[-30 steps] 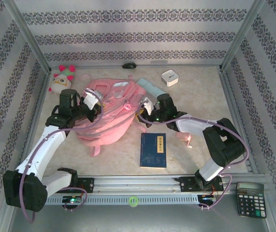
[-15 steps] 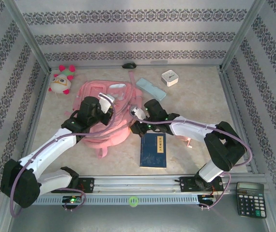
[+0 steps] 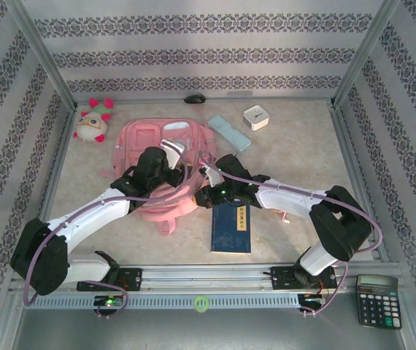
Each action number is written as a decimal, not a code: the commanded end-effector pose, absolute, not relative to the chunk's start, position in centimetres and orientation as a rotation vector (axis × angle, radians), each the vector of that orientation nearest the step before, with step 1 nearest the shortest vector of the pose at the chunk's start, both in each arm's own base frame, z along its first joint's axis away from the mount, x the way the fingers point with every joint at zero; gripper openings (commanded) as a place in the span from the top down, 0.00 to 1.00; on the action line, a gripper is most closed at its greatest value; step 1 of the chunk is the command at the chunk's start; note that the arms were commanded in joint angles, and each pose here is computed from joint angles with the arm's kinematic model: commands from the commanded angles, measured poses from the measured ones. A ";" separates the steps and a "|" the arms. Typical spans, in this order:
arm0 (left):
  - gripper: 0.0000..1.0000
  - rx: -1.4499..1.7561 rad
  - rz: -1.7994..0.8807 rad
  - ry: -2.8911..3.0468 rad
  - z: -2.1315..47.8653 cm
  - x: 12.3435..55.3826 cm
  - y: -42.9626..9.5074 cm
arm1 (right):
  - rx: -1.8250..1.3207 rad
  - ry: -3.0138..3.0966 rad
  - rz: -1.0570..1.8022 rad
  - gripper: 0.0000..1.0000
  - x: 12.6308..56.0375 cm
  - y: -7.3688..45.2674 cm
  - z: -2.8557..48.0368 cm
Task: Pack the student bag
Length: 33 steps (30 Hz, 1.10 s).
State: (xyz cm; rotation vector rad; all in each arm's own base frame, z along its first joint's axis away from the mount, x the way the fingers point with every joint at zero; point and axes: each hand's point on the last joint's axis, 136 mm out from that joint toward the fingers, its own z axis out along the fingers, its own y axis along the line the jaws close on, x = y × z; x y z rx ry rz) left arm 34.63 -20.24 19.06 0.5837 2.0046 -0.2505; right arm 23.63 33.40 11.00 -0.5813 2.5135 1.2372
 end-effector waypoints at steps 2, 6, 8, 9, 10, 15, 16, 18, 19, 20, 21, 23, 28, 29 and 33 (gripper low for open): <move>0.13 0.829 -0.204 1.902 20.3 32.5 -18.7 | -0.601 2.416 1.320 1.00 24.5 33.1 13.7; 0.11 1.010 -0.272 1.866 19.3 30.8 -16.8 | -0.660 2.404 1.297 1.00 24.6 33.0 13.8; 0.10 1.121 -0.297 1.876 18.4 30.1 -16.6 | -0.672 2.408 1.295 1.00 24.6 33.0 13.7; 0.09 1.175 -0.298 1.886 17.7 29.7 -16.6 | -0.675 2.408 1.293 1.00 24.6 33.0 13.7; 0.08 1.222 -0.286 1.894 17.1 29.7 -16.5 | -0.682 2.408 1.295 1.00 24.6 33.1 13.7; 0.02 1.325 -0.288 1.932 14.4 30.1 -16.7 | -0.693 2.402 1.280 1.00 24.7 33.1 13.8; 0.01 1.331 -0.281 1.944 14.0 30.4 -16.6 | -0.695 2.401 1.275 1.00 24.7 33.0 13.8; 0.01 1.341 -0.260 1.963 13.2 31.0 -16.5 | -0.700 2.401 1.270 1.00 24.7 33.1 13.8; 0.03 1.328 -0.227 1.978 12.8 31.7 -16.2 | -0.705 2.398 1.267 1.00 24.8 33.0 13.9; 0.06 1.302 -0.181 1.995 12.5 32.5 -15.8 | -0.709 2.397 1.264 1.00 24.8 33.1 13.9; 0.11 1.290 -0.155 1.997 12.5 33.1 -15.6 | -0.710 2.400 1.263 1.00 24.7 33.0 13.9; 0.34 1.270 -0.122 1.983 12.6 33.7 -15.5 | -0.718 2.401 1.249 1.00 24.7 32.8 13.8; 0.90 1.163 -0.148 1.959 14.9 33.4 -15.5 | -0.703 2.421 1.208 1.00 25.0 32.0 13.2; 0.97 1.121 -0.169 1.963 15.6 32.9 -15.4 | -0.692 2.427 1.199 1.00 25.2 31.8 13.1; 1.00 0.969 -0.222 2.023 17.7 30.9 -14.6 | -0.677 2.441 1.153 1.00 25.7 31.3 13.0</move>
